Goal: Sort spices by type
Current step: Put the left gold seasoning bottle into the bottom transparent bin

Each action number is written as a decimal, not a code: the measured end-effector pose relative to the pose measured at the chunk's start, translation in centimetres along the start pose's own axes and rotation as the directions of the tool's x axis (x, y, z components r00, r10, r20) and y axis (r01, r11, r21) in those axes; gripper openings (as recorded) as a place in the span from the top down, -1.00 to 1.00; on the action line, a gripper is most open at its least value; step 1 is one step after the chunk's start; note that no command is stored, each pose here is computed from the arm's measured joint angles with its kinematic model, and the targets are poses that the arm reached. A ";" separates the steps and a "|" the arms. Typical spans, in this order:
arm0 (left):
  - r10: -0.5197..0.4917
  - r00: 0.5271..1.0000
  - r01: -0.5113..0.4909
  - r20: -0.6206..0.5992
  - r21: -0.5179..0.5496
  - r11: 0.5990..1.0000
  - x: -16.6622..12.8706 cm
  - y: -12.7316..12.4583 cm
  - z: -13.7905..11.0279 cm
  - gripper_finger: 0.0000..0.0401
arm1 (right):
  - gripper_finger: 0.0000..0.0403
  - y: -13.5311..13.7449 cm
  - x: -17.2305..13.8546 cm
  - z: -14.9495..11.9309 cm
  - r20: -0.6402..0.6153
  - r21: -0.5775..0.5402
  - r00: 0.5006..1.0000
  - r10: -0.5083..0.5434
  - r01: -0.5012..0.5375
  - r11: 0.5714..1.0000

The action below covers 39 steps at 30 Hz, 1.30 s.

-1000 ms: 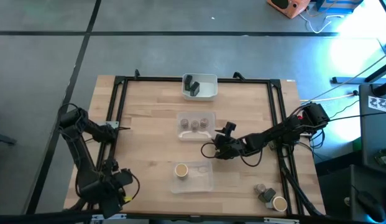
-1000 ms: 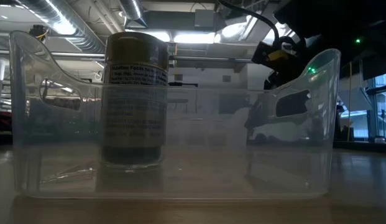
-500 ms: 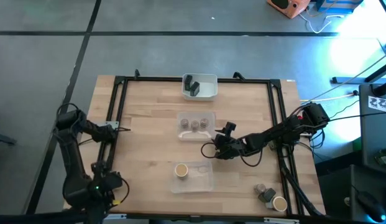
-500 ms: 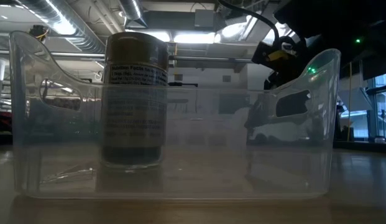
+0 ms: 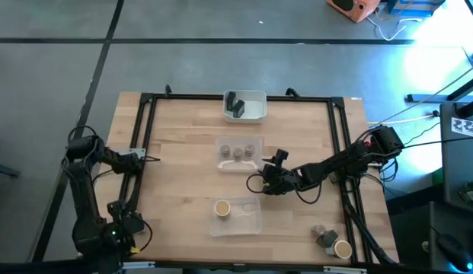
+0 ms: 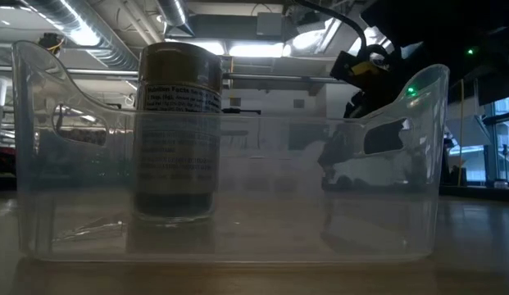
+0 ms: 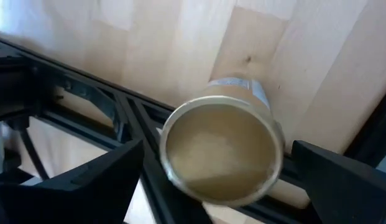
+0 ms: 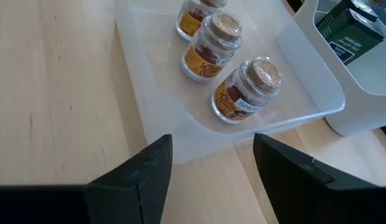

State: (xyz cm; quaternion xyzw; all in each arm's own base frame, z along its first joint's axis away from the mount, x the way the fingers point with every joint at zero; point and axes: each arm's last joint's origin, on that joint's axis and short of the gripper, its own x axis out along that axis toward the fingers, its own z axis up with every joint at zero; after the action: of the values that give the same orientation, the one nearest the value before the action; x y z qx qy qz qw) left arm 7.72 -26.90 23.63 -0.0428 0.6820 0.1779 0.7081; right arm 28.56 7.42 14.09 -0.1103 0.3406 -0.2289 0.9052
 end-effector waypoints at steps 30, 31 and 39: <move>-0.042 0.995 0.041 -0.090 -0.016 0.999 1.5 -0.2 3.1 -0.30 | -0.12 0.0 0.0 0.0 0.001 -0.020 1.000 0.000 0.000 1.000; -0.037 0.995 0.035 -0.092 -0.022 0.999 1.2 0.0 3.7 -0.31 | -0.12 0.0 0.0 0.0 0.001 -0.020 1.000 0.000 0.000 1.000; -0.053 0.998 0.053 -0.016 -0.017 0.998 -2.3 1.5 9.0 -0.31 | -0.12 0.0 0.0 0.0 0.001 -0.023 1.000 0.000 0.000 1.000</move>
State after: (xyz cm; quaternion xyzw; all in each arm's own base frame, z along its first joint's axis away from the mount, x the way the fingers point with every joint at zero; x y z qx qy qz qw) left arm 15.85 -23.21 26.73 -0.0682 0.6850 0.1643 0.7065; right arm 28.57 7.42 14.10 -0.1208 0.3427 -0.2249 0.9041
